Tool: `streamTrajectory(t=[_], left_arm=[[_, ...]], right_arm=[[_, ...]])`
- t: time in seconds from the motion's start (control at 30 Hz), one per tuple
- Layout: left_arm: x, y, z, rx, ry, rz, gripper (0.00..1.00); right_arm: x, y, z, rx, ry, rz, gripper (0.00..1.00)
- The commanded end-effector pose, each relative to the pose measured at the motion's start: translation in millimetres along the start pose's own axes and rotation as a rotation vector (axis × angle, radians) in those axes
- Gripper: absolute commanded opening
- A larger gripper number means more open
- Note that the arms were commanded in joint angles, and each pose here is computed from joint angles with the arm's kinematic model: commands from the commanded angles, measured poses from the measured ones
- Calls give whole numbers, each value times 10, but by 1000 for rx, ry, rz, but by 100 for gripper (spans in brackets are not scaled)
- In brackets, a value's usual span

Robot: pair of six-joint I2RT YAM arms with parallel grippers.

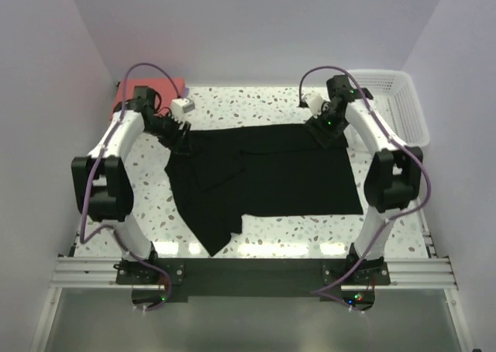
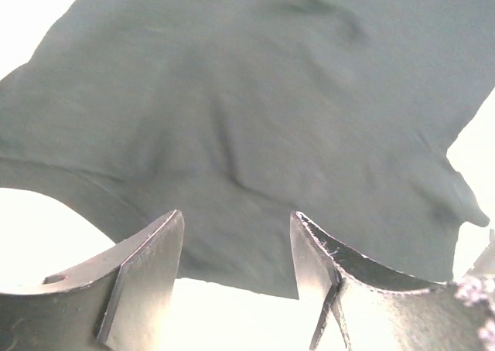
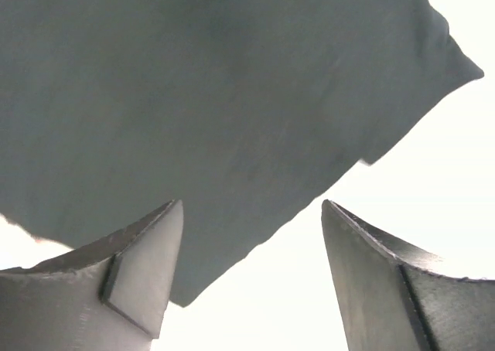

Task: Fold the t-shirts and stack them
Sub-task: Fold the tshirt

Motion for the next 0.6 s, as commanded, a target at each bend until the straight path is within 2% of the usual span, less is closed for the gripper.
streamTrajectory(t=[0.0,0.07,0.13,0.17,0.2,0.23,0.3,0.33,0.43,0.57], left_arm=[[321,188,-443,140,-164,69,63],[605,179,-641,137,-251,142,62],[889,136,-870,124,-347,220,62],[955,102,-936,111,-389,232,61],[997,106,-1093,108,-461,232,61],[1171,47,-1143,105,-472,282,61],[1248,-15,-1254,89,-523,286,61],[1342,-50,-1268,89,-522,318,60],[1421,-109,-1329,99,-524,351,59],[1434,-122,-1371,92,-543,361,59]], right_arm=[[337,440,343,-131,185,-17,75],[622,399,527,-204,223,56,72],[806,491,614,-174,297,81,68],[996,390,708,-198,320,132,67],[1058,442,741,-157,344,112,64],[1239,349,825,-168,356,172,63],[1350,331,866,-126,390,163,59],[1469,250,925,-140,405,199,58],[1629,131,998,-125,424,218,51],[1768,33,1045,-104,458,230,49]])
Point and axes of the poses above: each gripper's point midway between its finger pads, its own y axis back along the fingers, its own z axis along the line the jaws close on, x = y × z, the point moved 10 cm from there along y, back along the fingers, and after that the axes turned 2 degrees about y, right-handed, at the moved point
